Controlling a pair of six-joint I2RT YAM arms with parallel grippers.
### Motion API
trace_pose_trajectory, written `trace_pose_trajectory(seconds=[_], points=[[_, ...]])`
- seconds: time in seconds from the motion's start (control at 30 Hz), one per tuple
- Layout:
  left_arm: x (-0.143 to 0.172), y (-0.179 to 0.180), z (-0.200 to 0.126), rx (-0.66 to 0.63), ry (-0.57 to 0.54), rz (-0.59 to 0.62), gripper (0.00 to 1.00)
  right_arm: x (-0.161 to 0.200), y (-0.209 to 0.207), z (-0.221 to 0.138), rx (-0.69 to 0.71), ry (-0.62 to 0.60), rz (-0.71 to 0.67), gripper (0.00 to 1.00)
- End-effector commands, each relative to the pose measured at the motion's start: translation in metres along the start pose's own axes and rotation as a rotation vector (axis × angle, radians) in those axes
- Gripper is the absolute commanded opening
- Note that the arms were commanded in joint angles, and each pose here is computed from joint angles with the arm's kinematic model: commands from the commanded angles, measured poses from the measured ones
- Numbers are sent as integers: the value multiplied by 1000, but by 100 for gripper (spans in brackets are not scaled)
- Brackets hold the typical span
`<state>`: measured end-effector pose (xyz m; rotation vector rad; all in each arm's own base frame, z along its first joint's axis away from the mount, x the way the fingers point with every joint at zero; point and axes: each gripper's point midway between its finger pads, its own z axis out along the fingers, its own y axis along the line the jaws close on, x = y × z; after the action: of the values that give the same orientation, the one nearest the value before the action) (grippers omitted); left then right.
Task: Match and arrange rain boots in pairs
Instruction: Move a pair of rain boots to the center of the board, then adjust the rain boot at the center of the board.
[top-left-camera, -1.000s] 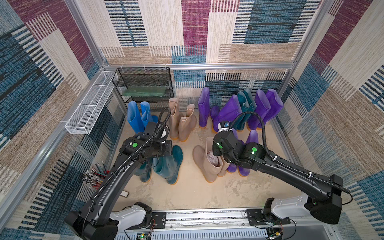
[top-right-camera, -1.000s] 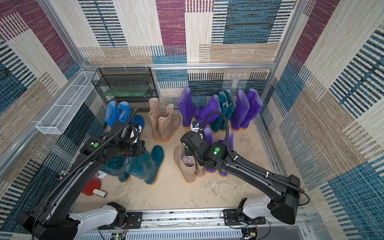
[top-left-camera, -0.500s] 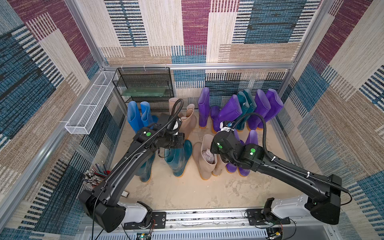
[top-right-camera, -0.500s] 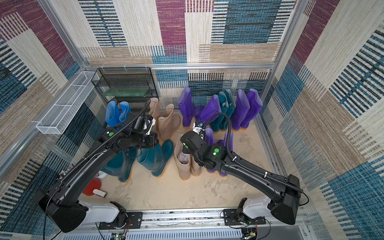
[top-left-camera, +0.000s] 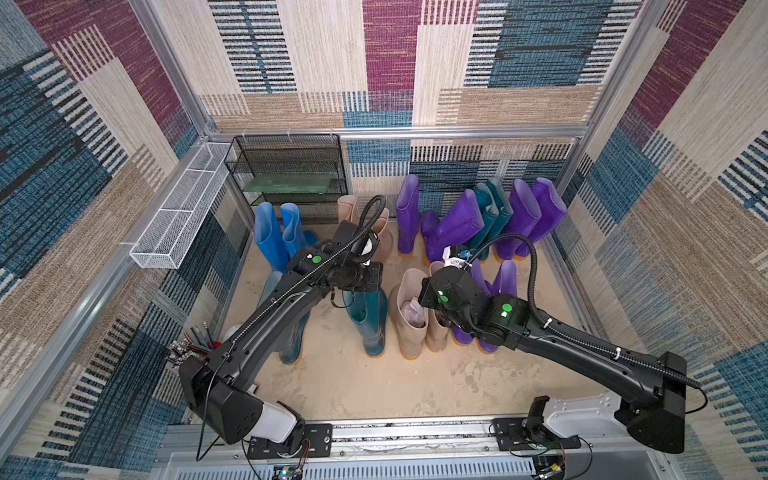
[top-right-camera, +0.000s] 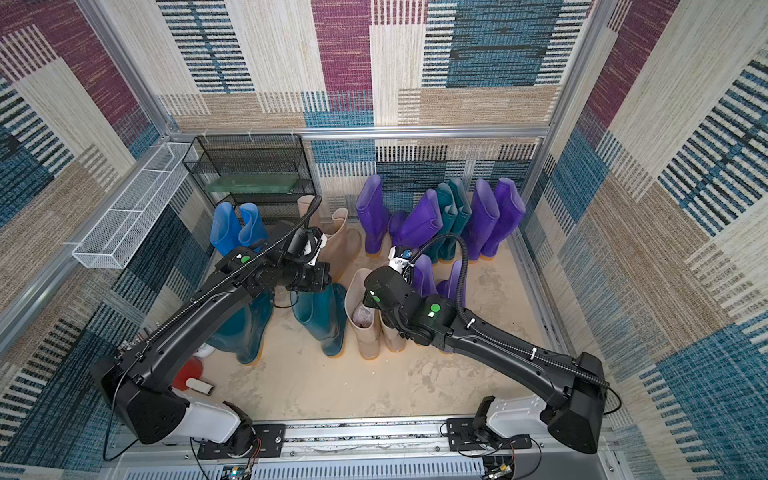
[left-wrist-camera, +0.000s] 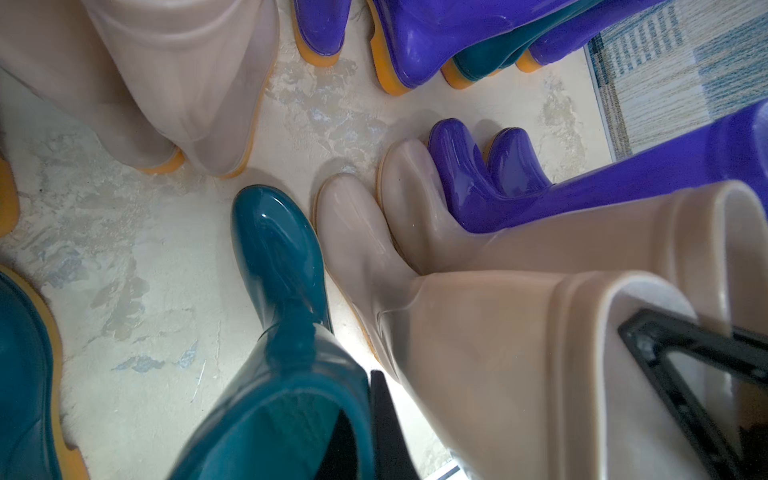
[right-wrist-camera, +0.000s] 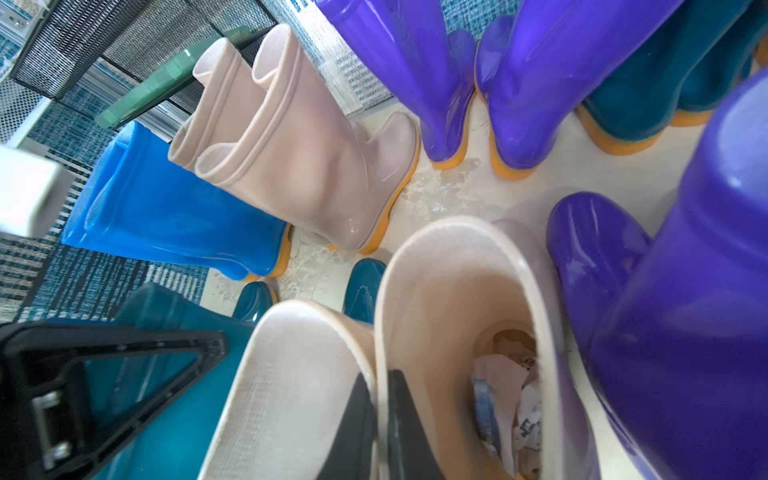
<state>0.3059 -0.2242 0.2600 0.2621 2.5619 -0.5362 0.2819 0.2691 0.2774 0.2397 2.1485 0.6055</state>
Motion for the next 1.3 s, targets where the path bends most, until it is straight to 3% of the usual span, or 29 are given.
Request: trace_pose_trajectory(seconds=[0.0, 0.1, 0.17, 0.37, 0.6, 0.7, 0.9, 1.0, 1.03, 1.13, 1.2, 1.27], points=[[-16, -9, -3, 36, -66, -31, 0, -30, 22, -11, -95, -107, 84, 45], [-16, -9, -5, 31, -59, -27, 0, -37, 13, -21, -70, -135, 75, 73], [-16, -10, -6, 38, -58, -31, 0, -43, 5, -30, -48, -156, 52, 80], [-14, -13, -6, 45, -48, -47, 0, -78, -23, -66, 52, -270, -129, 86], [-11, -4, -19, -4, -92, -91, 0, -111, -125, -89, 352, -214, -177, 88], [-11, -5, -26, -6, -114, -96, 0, -111, -157, -88, 357, -175, -152, 94], [-6, -5, -14, -28, -84, -84, 0, -99, -180, -72, 300, -89, -136, 95], [-1, -6, -2, -37, -51, -91, 0, -95, -186, -64, 277, -71, -129, 85], [0, -5, 2, -41, -41, -95, 0, -94, -187, -61, 267, -64, -128, 75], [2, -7, 8, -31, -29, -102, 0, -95, -188, -56, 257, -56, -140, 33], [1, -10, 9, -20, -28, -100, 13, -100, -185, -55, 249, -65, -173, 14], [-1, -13, 8, -7, -31, -97, 16, -106, -180, -55, 240, -74, -201, 1]])
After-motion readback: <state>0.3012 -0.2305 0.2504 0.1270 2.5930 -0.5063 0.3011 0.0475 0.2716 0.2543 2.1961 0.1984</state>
